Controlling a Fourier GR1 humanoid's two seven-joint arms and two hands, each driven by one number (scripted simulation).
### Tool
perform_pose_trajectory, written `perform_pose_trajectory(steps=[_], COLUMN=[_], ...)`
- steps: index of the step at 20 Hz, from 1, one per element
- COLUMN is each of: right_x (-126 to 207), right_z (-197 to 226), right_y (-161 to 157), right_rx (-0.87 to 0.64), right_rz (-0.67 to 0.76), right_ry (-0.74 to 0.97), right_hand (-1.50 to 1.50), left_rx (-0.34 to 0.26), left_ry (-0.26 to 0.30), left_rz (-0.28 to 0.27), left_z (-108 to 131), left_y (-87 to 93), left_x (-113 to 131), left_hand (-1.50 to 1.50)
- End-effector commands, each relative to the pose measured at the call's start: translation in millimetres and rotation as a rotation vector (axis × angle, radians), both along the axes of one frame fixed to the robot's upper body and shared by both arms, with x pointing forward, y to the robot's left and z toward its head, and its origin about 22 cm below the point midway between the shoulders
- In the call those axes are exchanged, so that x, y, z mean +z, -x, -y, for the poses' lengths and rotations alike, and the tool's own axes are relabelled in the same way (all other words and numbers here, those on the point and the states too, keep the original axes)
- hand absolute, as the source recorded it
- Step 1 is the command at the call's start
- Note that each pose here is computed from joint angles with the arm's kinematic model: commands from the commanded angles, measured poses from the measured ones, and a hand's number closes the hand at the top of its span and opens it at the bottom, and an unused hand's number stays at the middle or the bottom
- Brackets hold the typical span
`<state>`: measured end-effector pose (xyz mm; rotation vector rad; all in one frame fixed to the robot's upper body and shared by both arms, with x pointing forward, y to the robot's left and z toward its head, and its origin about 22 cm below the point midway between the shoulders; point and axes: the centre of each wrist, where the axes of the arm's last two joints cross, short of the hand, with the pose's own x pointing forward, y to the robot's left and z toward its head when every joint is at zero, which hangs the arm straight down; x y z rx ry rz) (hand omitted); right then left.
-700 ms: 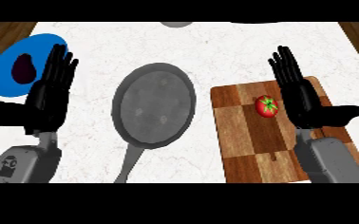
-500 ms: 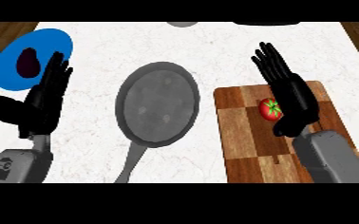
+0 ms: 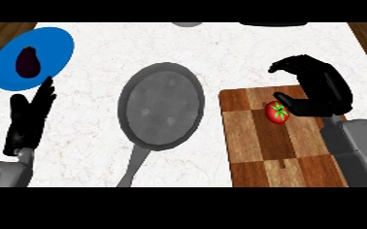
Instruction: Pick the tomato from the cutting board and place it in the pan
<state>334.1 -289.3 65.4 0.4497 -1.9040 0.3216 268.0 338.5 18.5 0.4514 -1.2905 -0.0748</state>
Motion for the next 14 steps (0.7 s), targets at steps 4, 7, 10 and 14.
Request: perform_pose_trajectory(steps=[4,7,10,14], right_x=[-13,37,88,118], right_z=[80,89,92,73], right_y=[4,-20,-25,-26], right_rx=[0.176,0.192,0.194,0.220], right_rz=[0.069,0.151,0.187,0.222], right_ry=[0.037,0.181,0.396,0.709], right_hand=[-1.50,-1.50,-1.50,-1.50], left_rx=[-0.001,0.006,0.022,0.008], left_ry=[-0.031,-0.031,-0.043,-0.042], left_rz=[-0.089,-0.087,-0.075,-0.082], left_z=[-17,3,-2,-11], left_y=[3.1,-6.9,-12.4,-12.5], left_x=[-5,-13,-10,2], left_hand=[0.00,0.00,0.00,0.00])
